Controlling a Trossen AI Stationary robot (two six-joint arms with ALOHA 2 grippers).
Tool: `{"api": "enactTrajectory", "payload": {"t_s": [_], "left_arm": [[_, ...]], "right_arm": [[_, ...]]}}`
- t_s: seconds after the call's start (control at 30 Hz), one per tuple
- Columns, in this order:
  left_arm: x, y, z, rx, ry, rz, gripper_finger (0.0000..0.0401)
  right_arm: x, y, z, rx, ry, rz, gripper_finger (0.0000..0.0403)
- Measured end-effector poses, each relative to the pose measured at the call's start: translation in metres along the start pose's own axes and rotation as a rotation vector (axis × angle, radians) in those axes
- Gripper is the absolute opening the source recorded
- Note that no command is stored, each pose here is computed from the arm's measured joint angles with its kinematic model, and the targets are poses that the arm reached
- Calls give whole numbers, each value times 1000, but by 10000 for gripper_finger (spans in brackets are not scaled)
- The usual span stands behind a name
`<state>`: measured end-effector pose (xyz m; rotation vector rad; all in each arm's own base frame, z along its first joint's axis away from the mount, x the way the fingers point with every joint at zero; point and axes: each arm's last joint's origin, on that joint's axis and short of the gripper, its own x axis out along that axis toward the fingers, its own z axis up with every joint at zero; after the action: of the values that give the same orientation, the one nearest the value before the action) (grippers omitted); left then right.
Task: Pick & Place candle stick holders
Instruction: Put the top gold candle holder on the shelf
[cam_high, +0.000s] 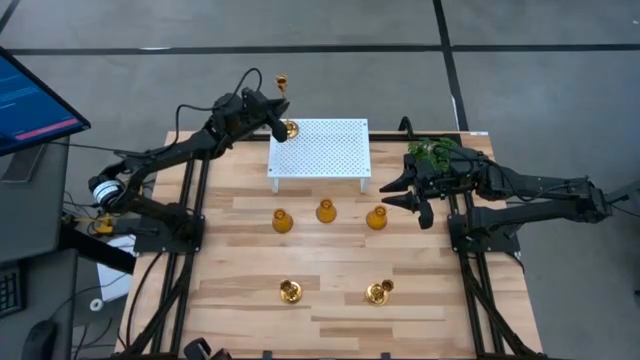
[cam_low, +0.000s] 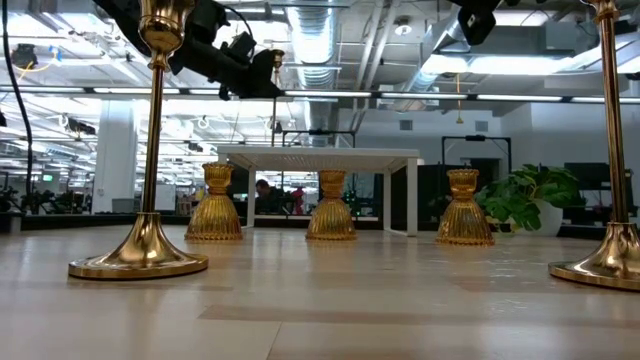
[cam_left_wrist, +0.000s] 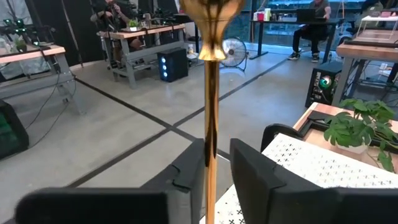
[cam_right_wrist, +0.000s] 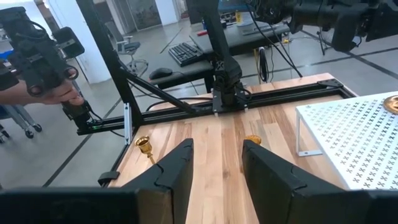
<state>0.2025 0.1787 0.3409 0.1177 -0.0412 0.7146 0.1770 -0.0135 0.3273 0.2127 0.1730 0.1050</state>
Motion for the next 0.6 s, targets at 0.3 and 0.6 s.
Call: {"api": "enactTrajectory", "payload": {"t_s": [0.3, 0.6], "left_arm": [[-2, -1, 2, 12, -9, -8, 126], [-6, -3, 0, 54, 42, -43, 185]], "right_arm": [[0, 0, 0, 1, 0, 0, 128], [0, 0, 0, 0, 1, 1, 129]]}}
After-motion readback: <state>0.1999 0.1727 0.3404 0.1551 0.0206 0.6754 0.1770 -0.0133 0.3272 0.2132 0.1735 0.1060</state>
